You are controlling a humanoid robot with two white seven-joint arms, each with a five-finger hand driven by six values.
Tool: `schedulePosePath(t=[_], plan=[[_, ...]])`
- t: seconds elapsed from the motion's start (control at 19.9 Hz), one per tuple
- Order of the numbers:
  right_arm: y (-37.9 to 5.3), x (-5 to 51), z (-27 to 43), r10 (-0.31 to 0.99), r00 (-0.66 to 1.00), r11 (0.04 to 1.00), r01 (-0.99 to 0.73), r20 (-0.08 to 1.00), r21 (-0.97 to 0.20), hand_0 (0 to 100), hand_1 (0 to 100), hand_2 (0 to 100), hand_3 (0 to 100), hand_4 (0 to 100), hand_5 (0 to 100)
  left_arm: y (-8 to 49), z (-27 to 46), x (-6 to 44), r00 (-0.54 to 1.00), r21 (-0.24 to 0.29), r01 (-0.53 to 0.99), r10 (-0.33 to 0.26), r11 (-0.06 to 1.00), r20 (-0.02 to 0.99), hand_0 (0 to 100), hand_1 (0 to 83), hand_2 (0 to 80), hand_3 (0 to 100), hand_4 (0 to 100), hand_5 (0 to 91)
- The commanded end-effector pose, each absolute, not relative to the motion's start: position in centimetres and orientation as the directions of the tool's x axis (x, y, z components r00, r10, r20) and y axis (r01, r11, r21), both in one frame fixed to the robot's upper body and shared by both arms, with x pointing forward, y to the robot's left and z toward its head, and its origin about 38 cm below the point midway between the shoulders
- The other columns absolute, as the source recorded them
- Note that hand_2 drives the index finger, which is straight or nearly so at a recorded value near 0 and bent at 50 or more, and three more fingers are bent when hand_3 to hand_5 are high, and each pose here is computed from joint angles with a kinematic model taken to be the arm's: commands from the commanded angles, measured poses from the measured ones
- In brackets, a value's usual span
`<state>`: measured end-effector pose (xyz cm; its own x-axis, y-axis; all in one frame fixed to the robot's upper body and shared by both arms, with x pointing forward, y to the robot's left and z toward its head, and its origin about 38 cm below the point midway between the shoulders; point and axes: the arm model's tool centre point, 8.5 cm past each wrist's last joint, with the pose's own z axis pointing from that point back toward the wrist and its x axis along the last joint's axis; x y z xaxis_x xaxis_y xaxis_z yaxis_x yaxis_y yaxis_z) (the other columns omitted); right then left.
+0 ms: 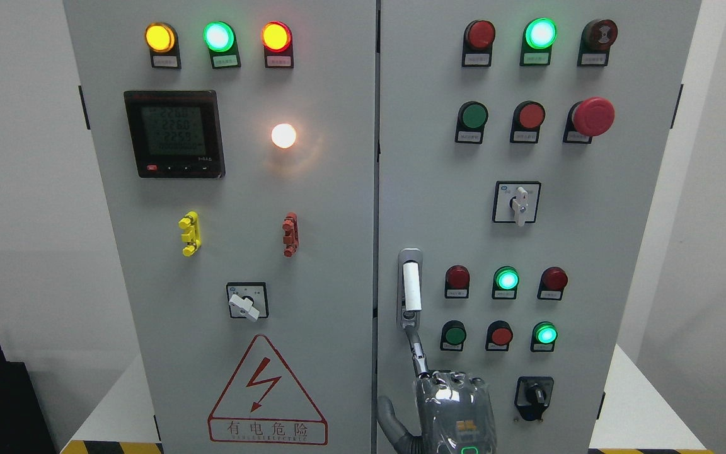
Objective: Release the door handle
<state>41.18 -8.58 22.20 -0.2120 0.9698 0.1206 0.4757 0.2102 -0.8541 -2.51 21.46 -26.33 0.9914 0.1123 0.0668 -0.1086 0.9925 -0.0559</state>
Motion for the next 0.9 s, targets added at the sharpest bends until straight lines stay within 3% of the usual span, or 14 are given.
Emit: schedulePosePath(t=[0.0, 0.55, 0.7, 0.8, 0.85], plan=[[-8.8, 41.3, 22.5, 0.97, -0.213, 0.211, 0.487, 0.119, -0.847, 35, 37, 11, 100, 100, 99, 21.4, -26.4, -2.0, 0.992, -0.059, -0.095, 0.1, 0.994, 0.082, 12, 38.9, 0.0, 0, 0, 0.0], [-8.8, 39.8, 23.1, 0.959, -0.254, 0.252, 0.578, 0.123, -0.776, 35, 36, 13, 100, 100, 99, 21.4, -26.4, -2.0, 0.992, -0.059, -0.095, 0.1, 0.994, 0.082, 12, 38.9, 0.0, 0, 0, 0.0], [-9.4, 39.5, 22.6, 0.957, -0.254, 0.266, 0.589, 0.137, -0.763, 39, 39, 32, 100, 93, 97, 21.4, -26.4, -2.0, 0.992, -0.059, -0.095, 0.1, 0.994, 0.082, 12, 38.9, 0.0, 0, 0, 0.0], [-10.1, 39.4, 22.0, 0.957, -0.236, 0.28, 0.579, 0.172, -0.766, 43, 40, 36, 97, 88, 97, 21.4, -26.4, -2.0, 0.992, -0.059, -0.095, 0.1, 0.994, 0.082, 12, 38.9, 0.0, 0, 0, 0.0], [-10.2, 39.3, 22.0, 0.956, -0.233, 0.283, 0.58, 0.177, -0.764, 40, 43, 38, 91, 84, 97, 21.4, -26.4, -2.0, 0.992, -0.059, -0.095, 0.1, 0.994, 0.082, 12, 38.9, 0.0, 0, 0, 0.0]])
